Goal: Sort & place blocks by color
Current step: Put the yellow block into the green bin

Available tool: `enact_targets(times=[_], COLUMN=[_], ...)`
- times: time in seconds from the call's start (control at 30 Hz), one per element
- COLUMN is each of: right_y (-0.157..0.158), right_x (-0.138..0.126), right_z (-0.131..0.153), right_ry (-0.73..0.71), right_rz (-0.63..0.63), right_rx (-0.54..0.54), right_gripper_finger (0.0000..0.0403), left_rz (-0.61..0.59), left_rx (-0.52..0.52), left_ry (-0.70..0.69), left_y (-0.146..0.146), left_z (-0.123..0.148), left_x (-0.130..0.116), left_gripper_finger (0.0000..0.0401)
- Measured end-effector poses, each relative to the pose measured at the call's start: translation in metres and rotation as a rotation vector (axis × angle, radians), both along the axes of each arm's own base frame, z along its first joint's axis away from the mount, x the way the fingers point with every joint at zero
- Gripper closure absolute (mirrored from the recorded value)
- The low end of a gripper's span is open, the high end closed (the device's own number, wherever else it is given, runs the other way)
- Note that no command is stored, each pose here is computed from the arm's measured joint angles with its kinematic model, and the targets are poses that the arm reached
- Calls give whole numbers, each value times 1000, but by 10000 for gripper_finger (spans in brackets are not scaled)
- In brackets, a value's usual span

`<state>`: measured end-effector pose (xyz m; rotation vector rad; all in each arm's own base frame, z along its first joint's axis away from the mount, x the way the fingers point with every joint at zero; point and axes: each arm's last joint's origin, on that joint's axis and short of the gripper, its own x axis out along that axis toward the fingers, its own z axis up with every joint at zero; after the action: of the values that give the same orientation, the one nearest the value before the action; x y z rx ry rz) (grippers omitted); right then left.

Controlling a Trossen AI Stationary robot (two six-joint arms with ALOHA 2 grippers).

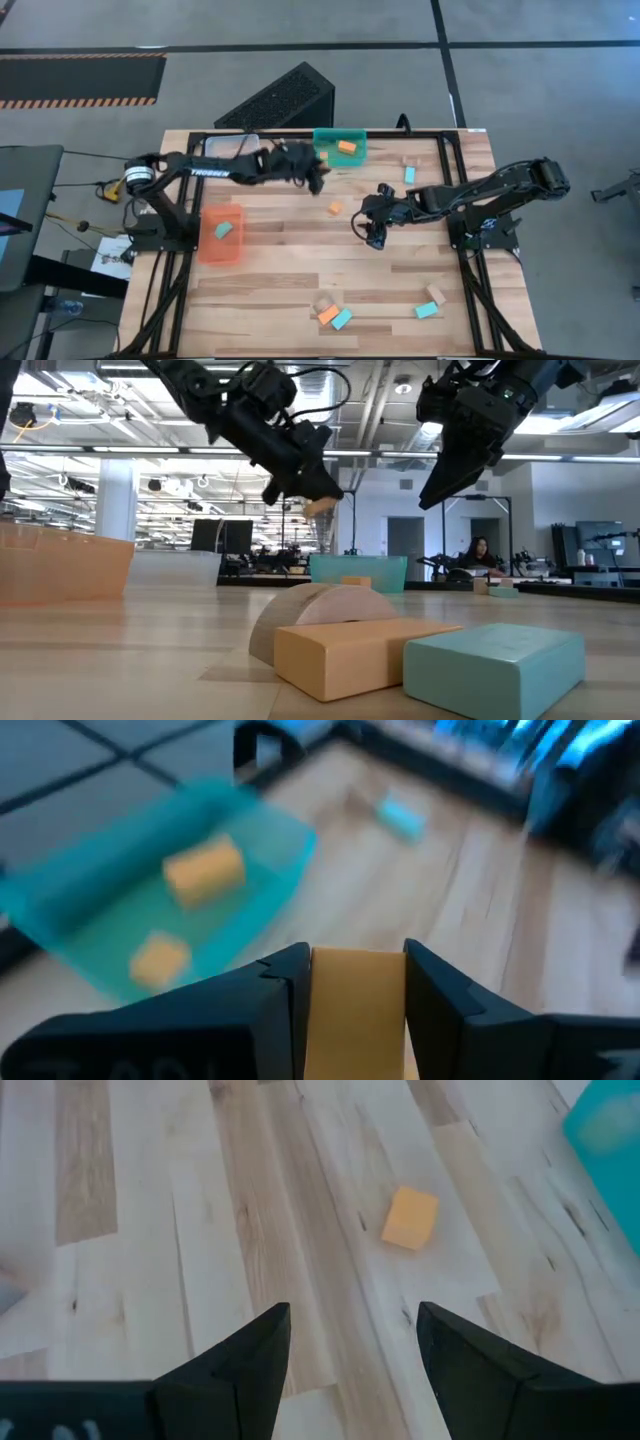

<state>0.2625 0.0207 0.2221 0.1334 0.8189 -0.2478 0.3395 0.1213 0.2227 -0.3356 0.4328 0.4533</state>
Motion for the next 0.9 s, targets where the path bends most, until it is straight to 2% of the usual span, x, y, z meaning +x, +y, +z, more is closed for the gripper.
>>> enact_targets(times=[0.1, 0.23, 0.5, 0.73, 0.8, 0.9], right_y=[0, -1, -4, -4, -4, -4], right_x=[0, 1, 2, 1, 0, -1], right_z=[0, 1, 1, 1, 0, -1], right_ry=[1, -7, -19, -8, 6, 19], right_rz=[3, 7, -4, -2, 0, 0], right_rx=[-3, -10, -10, -12, -15, -16], right_gripper_finger=[163, 163, 163, 163, 163, 163], left_rz=[63, 115, 125, 93, 90, 86], left_rx=[18, 46, 17, -55, -67, -70], left_ry=[-97, -134, -11, 55, 73, 81], left_y=[28, 65, 122, 144, 145, 146], left_z=[7, 20, -2, -34, -38, -40], left_x=[-1, 8, 48, 74, 79, 83], left_gripper_finger=[314, 314, 314, 314, 298, 252])
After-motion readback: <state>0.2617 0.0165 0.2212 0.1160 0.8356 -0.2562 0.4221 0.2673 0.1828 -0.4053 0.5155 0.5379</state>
